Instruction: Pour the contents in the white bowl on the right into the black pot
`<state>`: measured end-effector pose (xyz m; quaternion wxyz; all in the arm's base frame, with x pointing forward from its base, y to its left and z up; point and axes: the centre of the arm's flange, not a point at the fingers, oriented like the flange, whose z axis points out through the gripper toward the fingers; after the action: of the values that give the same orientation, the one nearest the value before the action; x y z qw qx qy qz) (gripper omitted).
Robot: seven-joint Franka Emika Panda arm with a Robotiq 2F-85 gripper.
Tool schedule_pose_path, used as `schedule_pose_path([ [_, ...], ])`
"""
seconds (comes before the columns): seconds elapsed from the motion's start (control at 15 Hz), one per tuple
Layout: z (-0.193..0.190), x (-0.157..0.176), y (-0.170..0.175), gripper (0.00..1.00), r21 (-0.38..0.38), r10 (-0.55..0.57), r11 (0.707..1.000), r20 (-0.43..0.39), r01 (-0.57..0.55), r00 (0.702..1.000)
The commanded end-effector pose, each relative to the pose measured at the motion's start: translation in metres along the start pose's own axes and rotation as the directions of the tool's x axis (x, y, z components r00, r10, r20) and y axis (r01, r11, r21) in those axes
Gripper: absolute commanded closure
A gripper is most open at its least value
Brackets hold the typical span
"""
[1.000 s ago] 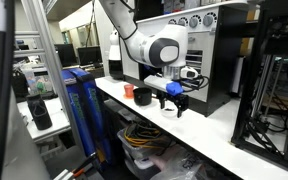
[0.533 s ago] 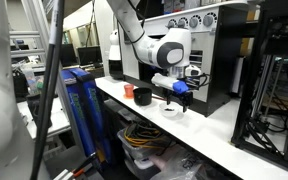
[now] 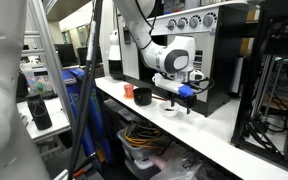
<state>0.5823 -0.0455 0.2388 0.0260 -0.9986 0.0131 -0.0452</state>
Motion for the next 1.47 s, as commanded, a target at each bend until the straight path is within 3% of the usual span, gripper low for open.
schedule_pose_path([
  [0.0,0.019,0.021,0.002,0.00,0.018,-0.002,1.000,-0.005,0.002,1.000],
  [0.33,0.030,0.030,-0.004,0.00,0.029,-0.001,1.000,0.006,0.001,1.000],
  [0.4,0.031,0.030,-0.005,0.20,0.032,-0.001,0.999,0.004,0.001,1.000],
  [1.07,0.021,0.025,-0.017,0.91,0.078,0.000,0.997,0.010,-0.001,1.000],
  [1.2,0.012,0.022,-0.017,1.00,0.080,-0.007,0.997,0.016,0.005,1.000],
  [1.4,-0.007,0.017,-0.015,1.00,0.080,-0.019,0.997,0.037,0.016,0.999],
])
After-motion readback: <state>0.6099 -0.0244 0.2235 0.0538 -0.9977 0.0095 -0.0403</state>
